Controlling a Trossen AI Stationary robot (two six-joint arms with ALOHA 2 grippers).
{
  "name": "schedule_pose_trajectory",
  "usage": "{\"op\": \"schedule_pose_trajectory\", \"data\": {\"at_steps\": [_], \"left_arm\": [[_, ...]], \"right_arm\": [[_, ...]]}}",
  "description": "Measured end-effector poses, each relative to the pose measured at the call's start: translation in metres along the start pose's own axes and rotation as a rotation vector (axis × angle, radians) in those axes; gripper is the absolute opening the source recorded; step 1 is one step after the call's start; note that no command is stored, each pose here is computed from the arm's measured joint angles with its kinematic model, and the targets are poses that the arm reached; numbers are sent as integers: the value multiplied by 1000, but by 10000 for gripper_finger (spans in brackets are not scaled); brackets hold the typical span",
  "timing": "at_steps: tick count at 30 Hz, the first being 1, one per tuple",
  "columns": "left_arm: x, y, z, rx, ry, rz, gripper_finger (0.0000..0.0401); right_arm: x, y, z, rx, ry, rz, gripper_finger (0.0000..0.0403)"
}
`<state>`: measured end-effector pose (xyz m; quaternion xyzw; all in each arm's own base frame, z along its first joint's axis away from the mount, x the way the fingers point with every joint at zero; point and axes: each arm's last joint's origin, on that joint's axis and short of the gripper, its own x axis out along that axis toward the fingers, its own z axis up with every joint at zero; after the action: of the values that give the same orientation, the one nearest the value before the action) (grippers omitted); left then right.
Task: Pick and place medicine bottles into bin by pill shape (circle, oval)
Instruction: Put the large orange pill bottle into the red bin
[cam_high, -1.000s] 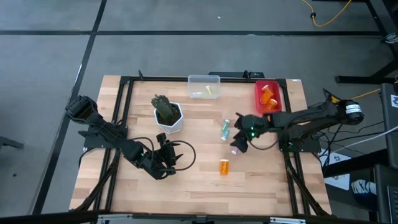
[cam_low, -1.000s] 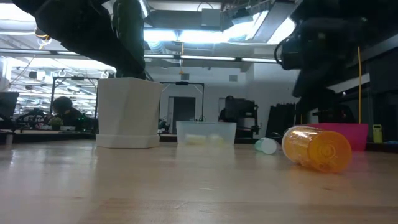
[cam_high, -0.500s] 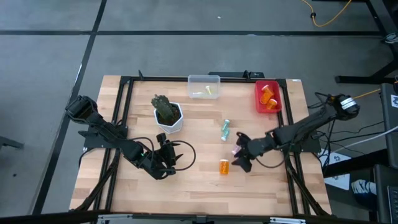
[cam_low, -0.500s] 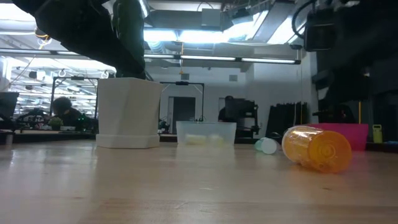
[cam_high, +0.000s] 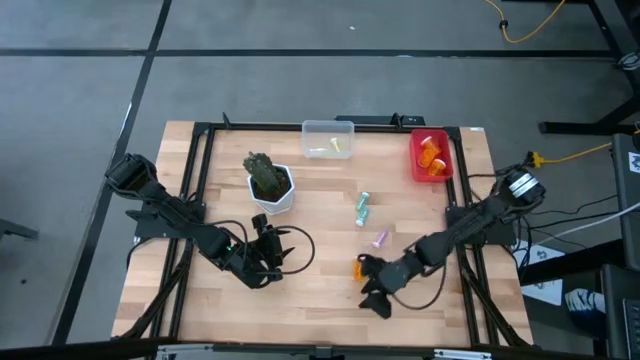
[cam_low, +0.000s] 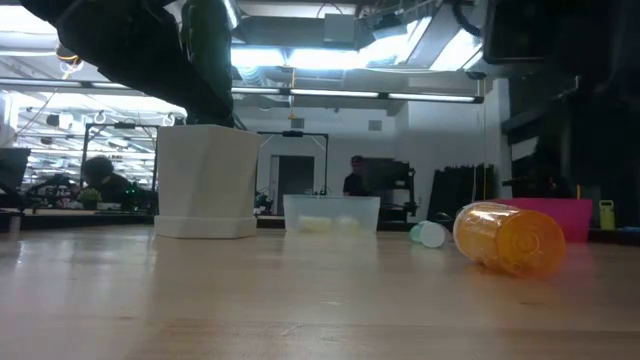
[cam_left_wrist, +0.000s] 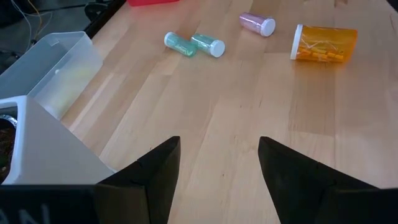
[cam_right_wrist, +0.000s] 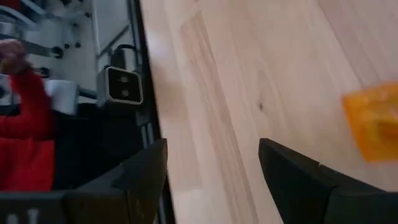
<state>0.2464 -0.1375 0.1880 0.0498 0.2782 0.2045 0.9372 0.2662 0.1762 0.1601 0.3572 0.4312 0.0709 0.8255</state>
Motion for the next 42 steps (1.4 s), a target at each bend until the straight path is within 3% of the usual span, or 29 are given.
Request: {"op": "schedule_pose_trajectory", "data": {"at_steps": [7,14,25,35,42], "left_arm": [[0,0,0,-8,-1,0,211],[0,0,1,-15,-5,-3,211],[0,-1,1,-17,-7,-4,211],[0,-1,1,-17,-7,-4,211],[0,-1,1,-16,-7,-4,211]], "right_arm": [[18,0,5,-49,62,-234,255],[18,-6,10,-59,-10,-349,255],[5,-40,24,-42,-33,-657,255],[6,-43,26,55,169,-524,255],[6,-14,42,-116,167,-412,255]]}}
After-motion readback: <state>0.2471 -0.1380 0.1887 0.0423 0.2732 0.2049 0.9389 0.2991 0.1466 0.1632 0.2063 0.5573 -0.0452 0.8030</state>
